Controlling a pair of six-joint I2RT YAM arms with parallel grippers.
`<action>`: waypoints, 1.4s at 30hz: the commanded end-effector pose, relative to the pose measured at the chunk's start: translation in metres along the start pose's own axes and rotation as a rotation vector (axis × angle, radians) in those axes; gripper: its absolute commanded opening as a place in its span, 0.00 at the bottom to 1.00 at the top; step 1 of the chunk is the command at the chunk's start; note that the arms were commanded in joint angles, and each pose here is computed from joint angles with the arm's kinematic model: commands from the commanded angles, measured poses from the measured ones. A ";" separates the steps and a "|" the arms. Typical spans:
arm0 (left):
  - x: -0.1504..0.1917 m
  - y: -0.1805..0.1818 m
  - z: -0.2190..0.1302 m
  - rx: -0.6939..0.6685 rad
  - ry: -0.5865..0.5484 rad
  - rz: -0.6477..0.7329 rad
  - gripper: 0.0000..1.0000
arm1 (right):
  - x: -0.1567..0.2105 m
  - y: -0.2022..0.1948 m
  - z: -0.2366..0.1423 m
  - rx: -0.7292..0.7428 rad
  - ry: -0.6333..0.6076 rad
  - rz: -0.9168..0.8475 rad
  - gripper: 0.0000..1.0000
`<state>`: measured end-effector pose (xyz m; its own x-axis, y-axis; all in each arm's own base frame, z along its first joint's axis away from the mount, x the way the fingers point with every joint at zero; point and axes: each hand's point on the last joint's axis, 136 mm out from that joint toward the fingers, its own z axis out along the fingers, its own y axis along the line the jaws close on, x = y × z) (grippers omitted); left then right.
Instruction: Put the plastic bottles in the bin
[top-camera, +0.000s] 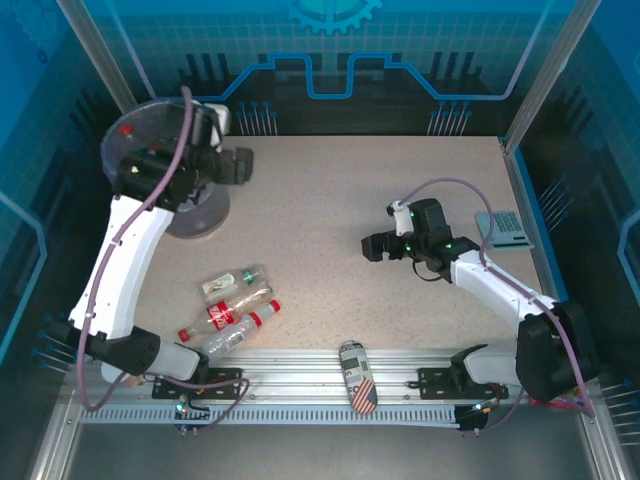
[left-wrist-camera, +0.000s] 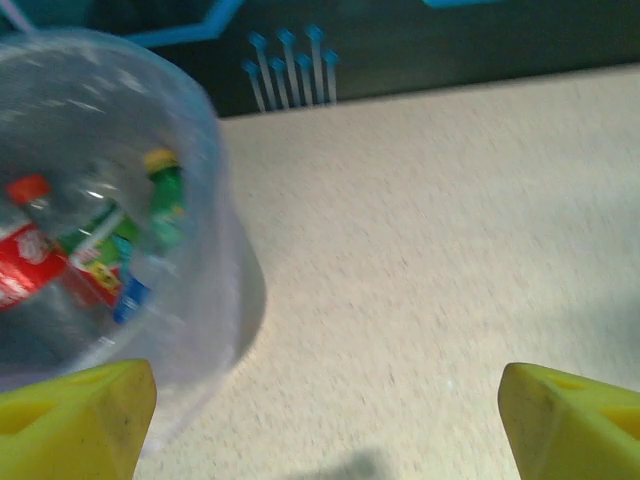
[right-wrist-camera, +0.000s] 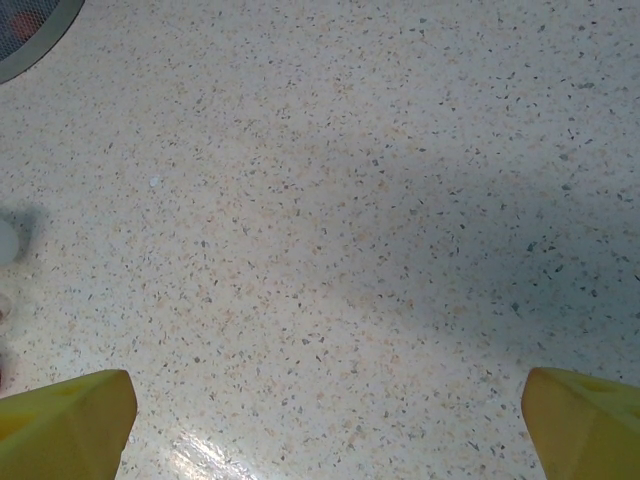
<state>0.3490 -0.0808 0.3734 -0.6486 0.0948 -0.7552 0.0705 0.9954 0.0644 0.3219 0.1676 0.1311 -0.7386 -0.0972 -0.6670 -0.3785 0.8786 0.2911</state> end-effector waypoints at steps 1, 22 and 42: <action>0.057 -0.032 0.011 0.031 0.182 0.149 0.89 | -0.010 0.007 0.001 -0.012 -0.011 -0.029 1.00; 0.254 -0.044 0.103 0.063 0.873 0.043 0.86 | 0.001 0.006 -0.011 -0.022 -0.064 -0.006 1.00; 0.293 0.019 0.087 -0.186 0.746 -0.438 0.99 | 0.001 0.005 0.008 -0.056 -0.031 -0.006 1.00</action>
<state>0.2342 -0.0483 0.0980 -0.9584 -0.2693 -0.0947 -0.2716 0.9623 0.0121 0.3192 0.1712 0.1203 -0.7325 -0.0896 -0.6749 -0.3951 0.8632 0.3143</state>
